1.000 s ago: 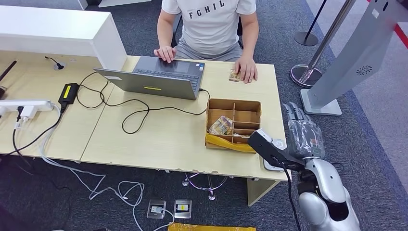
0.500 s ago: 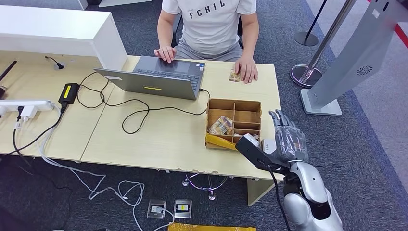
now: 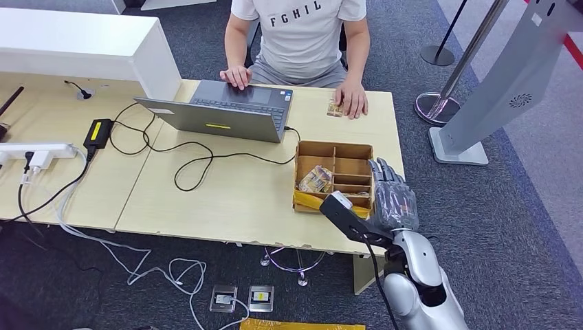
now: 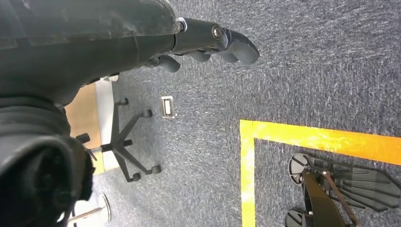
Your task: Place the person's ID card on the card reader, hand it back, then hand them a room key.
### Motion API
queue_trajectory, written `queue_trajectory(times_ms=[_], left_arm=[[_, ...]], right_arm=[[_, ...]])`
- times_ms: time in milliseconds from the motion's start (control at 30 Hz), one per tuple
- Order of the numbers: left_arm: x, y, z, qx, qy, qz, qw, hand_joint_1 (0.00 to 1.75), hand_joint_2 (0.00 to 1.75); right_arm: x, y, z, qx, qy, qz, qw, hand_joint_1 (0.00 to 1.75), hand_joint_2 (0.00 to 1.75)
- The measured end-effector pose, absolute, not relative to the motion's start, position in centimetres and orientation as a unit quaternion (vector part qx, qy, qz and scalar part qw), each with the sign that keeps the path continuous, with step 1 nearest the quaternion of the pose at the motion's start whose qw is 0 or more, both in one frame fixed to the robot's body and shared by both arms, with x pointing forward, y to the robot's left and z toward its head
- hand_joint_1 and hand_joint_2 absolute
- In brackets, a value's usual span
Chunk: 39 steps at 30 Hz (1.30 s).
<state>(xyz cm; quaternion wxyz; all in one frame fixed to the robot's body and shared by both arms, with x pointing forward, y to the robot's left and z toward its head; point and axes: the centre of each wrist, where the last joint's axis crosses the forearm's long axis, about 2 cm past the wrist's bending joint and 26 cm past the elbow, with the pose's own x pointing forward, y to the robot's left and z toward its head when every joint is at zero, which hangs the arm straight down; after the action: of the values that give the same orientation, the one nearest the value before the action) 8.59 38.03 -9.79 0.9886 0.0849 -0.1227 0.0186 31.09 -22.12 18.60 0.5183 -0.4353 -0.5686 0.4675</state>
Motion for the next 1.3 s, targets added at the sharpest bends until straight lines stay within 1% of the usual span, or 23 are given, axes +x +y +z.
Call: queue_trajectory(times_ms=[467,1300], left_arm=[[8.7,38.1,-9.8,0.085,-0.124,0.017,0.989,0.0,0.0],[8.7,38.5,-9.7,0.086,-0.125,0.009,0.988,0.0,0.0]], right_arm=[[32.8,-20.0,16.0,-0.421,-0.566,0.499,0.503,0.0,1.75],[33.6,-20.4,14.2,-0.42,-0.54,0.515,0.516,0.0,1.75]])
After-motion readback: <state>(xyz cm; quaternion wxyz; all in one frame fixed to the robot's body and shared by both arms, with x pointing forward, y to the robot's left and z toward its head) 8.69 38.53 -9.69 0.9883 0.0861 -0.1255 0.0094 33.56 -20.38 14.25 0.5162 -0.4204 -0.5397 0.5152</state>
